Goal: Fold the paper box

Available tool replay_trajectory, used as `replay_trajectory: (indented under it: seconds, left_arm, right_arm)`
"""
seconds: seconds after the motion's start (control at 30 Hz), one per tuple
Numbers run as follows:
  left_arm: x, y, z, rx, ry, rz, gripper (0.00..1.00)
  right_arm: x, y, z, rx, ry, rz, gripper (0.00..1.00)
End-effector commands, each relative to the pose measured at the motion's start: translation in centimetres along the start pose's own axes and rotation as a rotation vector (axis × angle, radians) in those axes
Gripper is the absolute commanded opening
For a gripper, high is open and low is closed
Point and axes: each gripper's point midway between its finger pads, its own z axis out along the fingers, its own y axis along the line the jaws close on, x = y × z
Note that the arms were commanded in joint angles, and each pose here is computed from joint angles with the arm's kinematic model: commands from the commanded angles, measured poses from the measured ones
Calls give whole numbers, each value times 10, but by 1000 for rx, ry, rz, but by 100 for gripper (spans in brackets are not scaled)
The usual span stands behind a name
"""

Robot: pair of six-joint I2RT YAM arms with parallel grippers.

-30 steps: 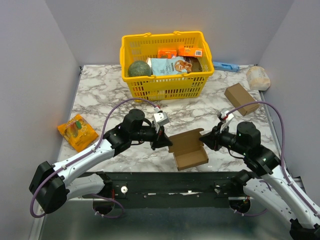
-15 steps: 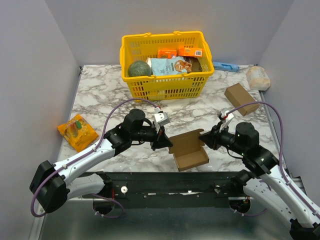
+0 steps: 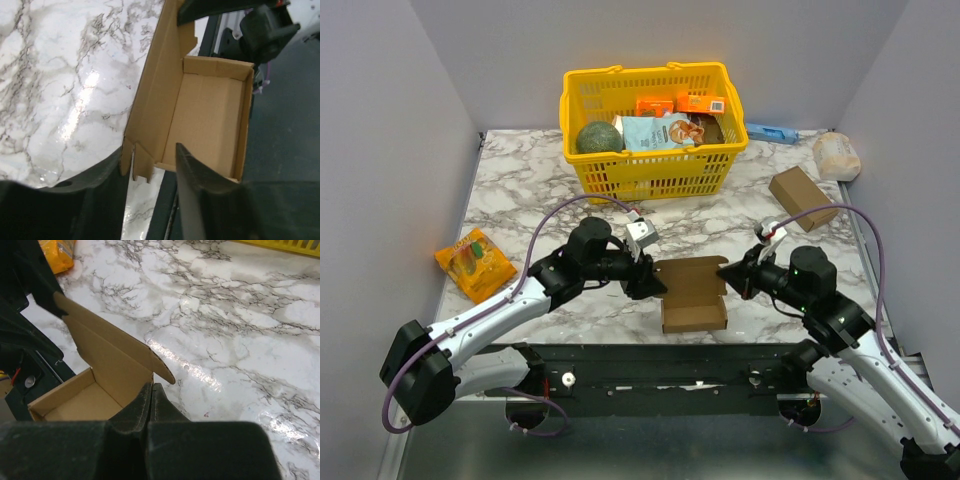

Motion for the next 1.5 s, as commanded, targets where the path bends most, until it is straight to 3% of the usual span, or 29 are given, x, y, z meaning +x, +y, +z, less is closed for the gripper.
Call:
replay_trajectory:
  seconds: [0.0,0.27,0.6,0.63,0.73,0.9,1.17,1.47]
  left_arm:
    - [-11,14,-2,-105,-29,-1,59]
    - [-13,21,-6,-158,-36,3,49]
    - [-16,18,4,-107,-44,-3,13]
    - [-19,18,6,-105,-46,-2,6]
    - [-24,32,11,-170,-39,-9,0]
    - [-24,67,20,-356,-7,-11,0]
    - [-30,113,27,-588,-78,-36,0]
    - [-21,152,39,-729,-121,-30,0]
  right_arm:
    - [-4,-4,2,22,-28,-11,4]
    - [-3,-5,3,24,-27,-13,4]
    - [0,-5,9,13,-18,-13,4]
    - [-2,-6,11,18,-27,-13,2]
    - [-8,-14,16,55,-68,-5,1]
    - [-14,-35,28,169,-149,32,1]
    - [-15,-63,61,384,-223,42,1]
    - [-24,-72,90,554,-361,97,1]
